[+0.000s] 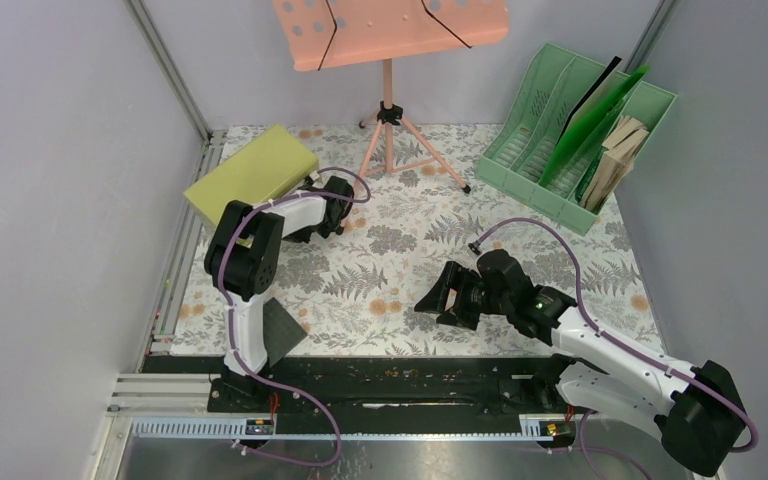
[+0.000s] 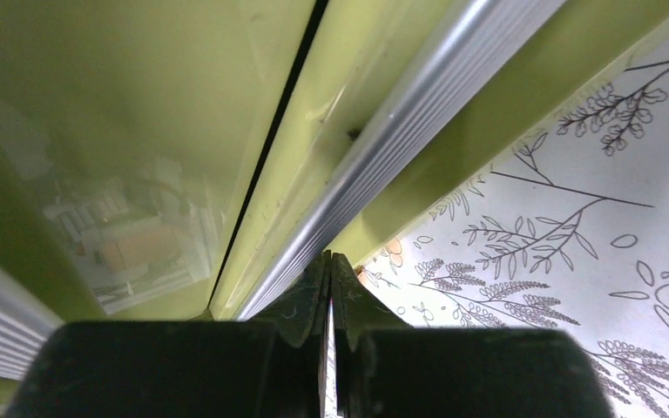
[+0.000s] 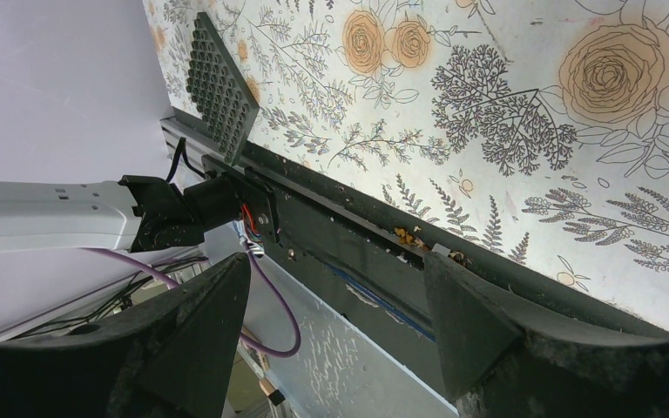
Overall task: Organize the desk
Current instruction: Close the drawer in the storage box.
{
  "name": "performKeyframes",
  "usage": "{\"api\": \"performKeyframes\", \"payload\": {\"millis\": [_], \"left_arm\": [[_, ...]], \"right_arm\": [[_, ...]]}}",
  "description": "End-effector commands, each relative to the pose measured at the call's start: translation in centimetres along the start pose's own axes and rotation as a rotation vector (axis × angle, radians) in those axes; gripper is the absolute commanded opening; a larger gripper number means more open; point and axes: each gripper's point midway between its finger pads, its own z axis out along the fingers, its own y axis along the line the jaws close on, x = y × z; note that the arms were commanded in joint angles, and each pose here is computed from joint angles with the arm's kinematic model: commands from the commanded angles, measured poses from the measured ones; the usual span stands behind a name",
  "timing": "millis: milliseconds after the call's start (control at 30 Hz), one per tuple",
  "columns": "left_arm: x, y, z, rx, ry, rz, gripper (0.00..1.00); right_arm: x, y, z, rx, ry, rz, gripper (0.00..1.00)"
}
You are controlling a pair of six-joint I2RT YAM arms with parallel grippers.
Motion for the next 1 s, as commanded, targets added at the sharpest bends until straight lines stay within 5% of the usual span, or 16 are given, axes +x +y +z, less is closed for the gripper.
{"api": "performKeyframes", "payload": {"millis": [0,300,600,967], "left_arm": [[-1.0,3.0,0.8,-0.146,-0.031,-0.092,0.00],[-1.3,2.7,-0.8,-0.037,-0.065,-0.145,0.00],[-2.0,0.3,-8.5,0.135,-0.273,-0.099,0.04],[0.3,-2.1,-19.1,0.685,-0.438,-0.272,0.19]], "right_arm": [[-0.3,0.8,-0.2,-0.018,-0.014,-0.027,0.80],[-0.4,0.7,-0.3,-0.018,-0.020,-0.026,0.80],[-0.5,0.9,-0.3,-0.023,-0.026,-0.026,0.80],[-0.3,0.3,-0.6,-0.018,-0.038,-0.022,0.80]]}}
